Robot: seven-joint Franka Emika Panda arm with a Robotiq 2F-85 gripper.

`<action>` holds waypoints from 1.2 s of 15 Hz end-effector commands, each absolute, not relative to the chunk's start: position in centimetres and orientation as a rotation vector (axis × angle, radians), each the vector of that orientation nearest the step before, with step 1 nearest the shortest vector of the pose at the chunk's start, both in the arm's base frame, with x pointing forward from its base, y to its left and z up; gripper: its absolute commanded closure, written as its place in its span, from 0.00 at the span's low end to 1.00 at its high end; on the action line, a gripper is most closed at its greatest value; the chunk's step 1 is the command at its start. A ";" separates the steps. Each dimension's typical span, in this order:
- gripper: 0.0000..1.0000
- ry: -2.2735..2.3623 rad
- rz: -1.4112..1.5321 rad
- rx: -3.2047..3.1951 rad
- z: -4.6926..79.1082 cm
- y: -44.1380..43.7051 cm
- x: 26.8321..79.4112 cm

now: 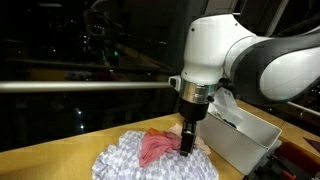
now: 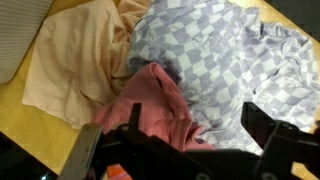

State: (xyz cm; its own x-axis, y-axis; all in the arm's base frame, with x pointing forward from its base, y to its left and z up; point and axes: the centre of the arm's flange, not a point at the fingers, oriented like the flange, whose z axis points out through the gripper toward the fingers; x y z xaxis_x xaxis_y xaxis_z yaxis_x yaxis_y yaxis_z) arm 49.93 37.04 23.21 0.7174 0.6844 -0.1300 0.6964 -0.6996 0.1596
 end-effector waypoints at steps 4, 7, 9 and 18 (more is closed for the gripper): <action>0.00 1.168 -0.095 2.679 20.1 37.4 52.6; 0.00 1.195 -0.128 2.691 17.4 35.5 53.7; 0.00 1.207 -0.146 2.709 15.4 34.2 54.6; 0.34 1.214 -0.219 2.819 9.6 33.3 55.4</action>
State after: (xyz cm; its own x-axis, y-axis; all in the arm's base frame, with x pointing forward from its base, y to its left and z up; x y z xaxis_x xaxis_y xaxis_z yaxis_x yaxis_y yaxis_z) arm 55.04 33.10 10.59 0.6720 0.7200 -0.1729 0.7349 -0.6773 0.0358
